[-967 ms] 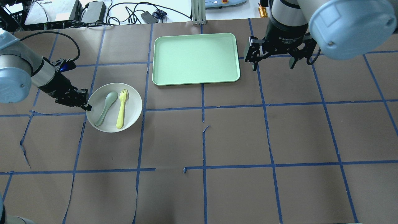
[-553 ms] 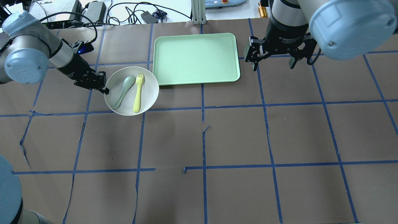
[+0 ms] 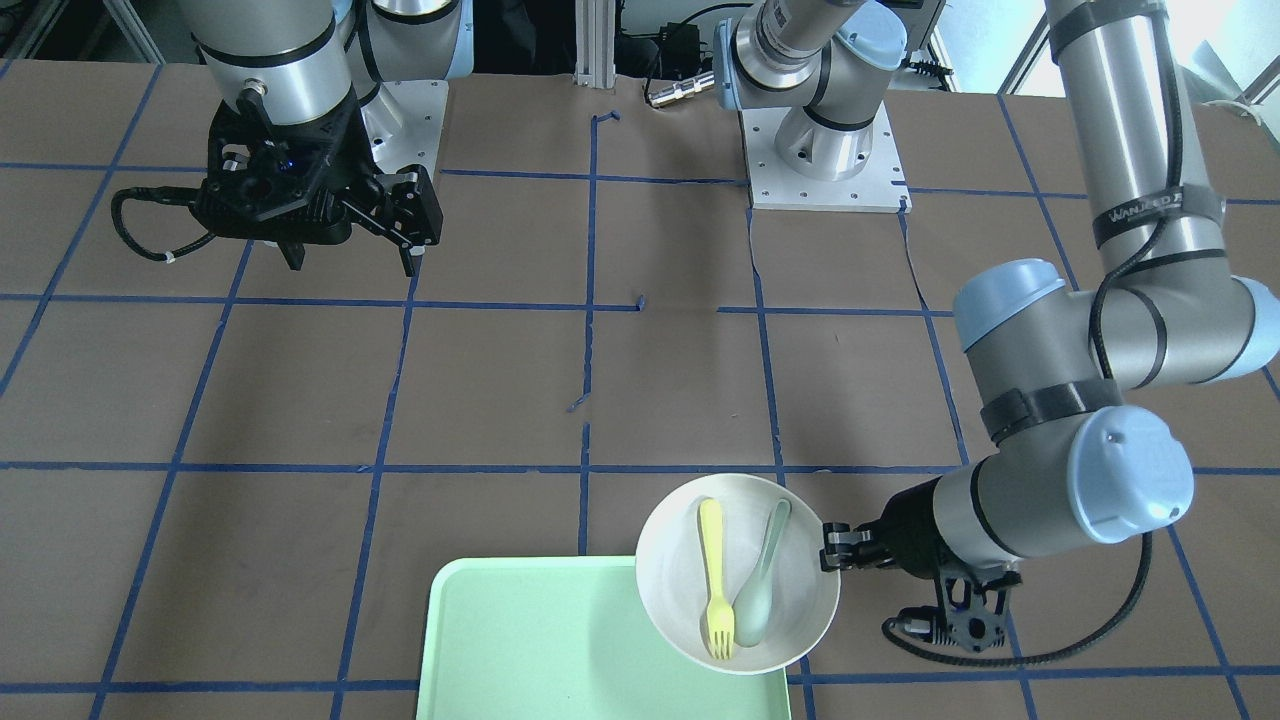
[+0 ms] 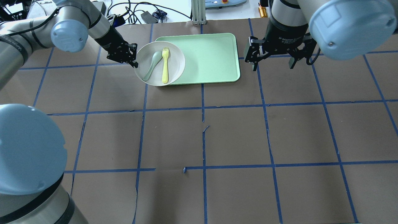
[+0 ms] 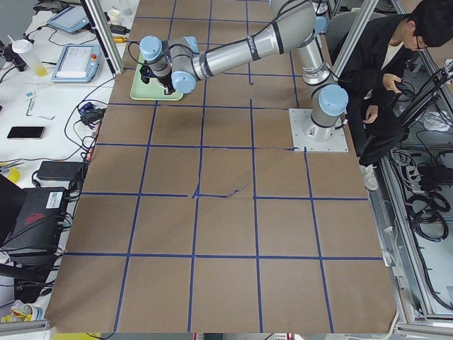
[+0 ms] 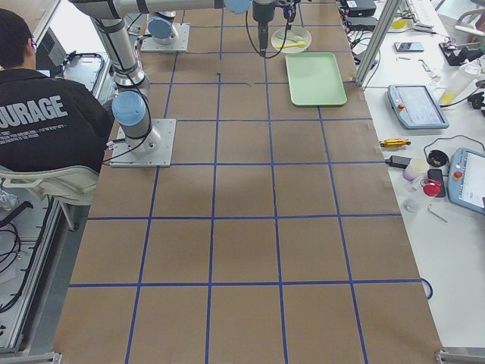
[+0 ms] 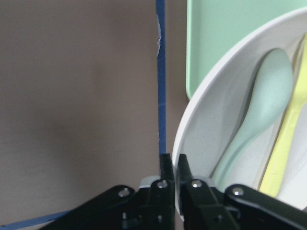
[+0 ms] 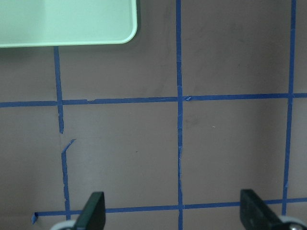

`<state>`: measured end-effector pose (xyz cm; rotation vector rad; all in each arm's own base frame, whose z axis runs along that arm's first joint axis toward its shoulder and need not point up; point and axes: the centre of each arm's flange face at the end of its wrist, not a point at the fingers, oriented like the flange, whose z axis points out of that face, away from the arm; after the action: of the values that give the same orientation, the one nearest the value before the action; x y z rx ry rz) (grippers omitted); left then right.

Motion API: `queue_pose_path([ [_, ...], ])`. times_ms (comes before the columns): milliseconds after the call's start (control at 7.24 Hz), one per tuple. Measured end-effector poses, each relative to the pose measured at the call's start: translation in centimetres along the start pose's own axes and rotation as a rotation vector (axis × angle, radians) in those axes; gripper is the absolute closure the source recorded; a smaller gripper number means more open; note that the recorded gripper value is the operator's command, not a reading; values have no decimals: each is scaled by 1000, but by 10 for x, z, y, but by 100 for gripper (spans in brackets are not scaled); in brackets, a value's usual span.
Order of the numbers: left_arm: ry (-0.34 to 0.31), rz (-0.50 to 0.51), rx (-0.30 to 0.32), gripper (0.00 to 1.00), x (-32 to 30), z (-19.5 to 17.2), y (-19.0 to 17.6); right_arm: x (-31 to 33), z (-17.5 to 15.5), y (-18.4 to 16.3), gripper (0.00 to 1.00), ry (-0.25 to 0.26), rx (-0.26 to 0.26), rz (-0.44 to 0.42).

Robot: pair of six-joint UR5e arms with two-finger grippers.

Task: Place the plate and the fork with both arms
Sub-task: 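Carry the plate with the left gripper onto the mint-green tray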

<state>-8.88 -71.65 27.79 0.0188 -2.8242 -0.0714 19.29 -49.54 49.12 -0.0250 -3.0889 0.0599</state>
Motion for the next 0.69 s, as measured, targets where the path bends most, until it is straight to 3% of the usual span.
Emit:
queue_pose_path([
  [691,72,-65,42,100,76,92,-65,-1,2,0,0,0,-5,3],
])
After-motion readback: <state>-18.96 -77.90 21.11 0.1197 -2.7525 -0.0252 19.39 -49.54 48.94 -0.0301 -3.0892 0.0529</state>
